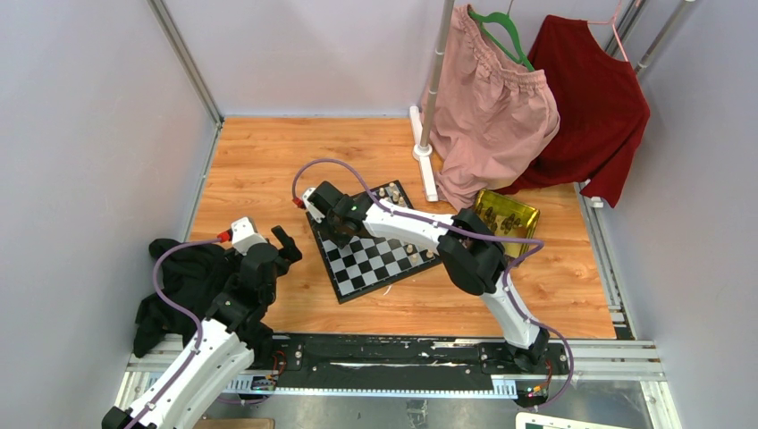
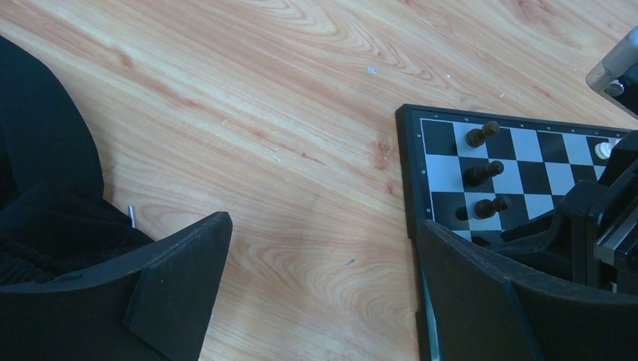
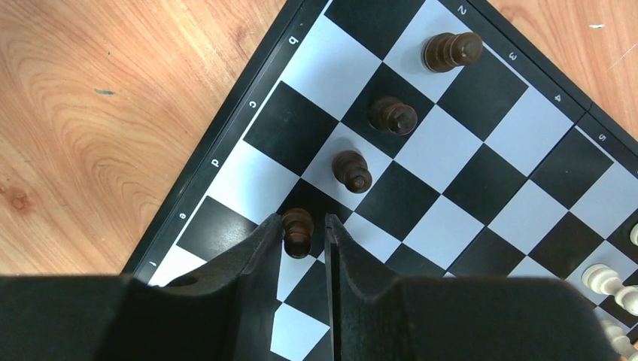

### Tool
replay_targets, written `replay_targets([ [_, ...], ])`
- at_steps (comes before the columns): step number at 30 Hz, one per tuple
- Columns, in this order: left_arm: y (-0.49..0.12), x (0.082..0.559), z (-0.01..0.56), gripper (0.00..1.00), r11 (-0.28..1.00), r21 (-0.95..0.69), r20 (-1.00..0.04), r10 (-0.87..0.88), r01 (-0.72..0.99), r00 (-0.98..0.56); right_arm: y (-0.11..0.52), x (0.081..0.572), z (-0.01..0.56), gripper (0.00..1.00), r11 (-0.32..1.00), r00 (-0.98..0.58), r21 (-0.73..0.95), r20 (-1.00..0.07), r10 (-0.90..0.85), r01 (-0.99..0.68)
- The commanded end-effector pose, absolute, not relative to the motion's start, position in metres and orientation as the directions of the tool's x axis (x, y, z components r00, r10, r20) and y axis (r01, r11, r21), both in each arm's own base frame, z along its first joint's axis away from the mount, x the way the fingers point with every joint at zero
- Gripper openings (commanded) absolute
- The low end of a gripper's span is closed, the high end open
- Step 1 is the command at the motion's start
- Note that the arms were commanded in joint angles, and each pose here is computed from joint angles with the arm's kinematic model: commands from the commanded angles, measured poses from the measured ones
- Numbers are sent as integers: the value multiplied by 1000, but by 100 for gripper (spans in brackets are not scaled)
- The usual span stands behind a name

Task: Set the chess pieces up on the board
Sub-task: Place the chess piece on the chessboard, then pick up the chess piece from the storage box.

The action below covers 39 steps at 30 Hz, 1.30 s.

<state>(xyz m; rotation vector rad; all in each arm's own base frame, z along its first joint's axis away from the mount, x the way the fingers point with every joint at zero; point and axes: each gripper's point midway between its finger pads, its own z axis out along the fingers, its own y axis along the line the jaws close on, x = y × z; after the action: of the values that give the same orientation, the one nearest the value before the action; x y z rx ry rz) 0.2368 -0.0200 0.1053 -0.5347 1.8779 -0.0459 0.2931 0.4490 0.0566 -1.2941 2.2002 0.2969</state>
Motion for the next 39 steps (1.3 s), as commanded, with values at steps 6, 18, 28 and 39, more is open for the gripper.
replay_targets([
  [6, -20, 239, 108, 100, 895, -293, -889, -385, -336, -249, 441, 291, 70, 34, 508, -357, -118, -577, -735, -854],
  [18, -21, 239, 108, 100, 897, -291, -890, -382, -333, -250, 405, 275, 120, 38, 557, -349, -144, -646, -679, -818],
  [28, -24, 240, 106, 100, 903, -286, -889, -375, -319, -264, 312, 279, 176, 51, 740, -366, -262, -738, -567, -620],
  [39, -28, 243, 102, 100, 913, -273, -887, -361, -303, -288, 130, 342, 182, 54, 987, -543, -124, -825, -158, -99],
])
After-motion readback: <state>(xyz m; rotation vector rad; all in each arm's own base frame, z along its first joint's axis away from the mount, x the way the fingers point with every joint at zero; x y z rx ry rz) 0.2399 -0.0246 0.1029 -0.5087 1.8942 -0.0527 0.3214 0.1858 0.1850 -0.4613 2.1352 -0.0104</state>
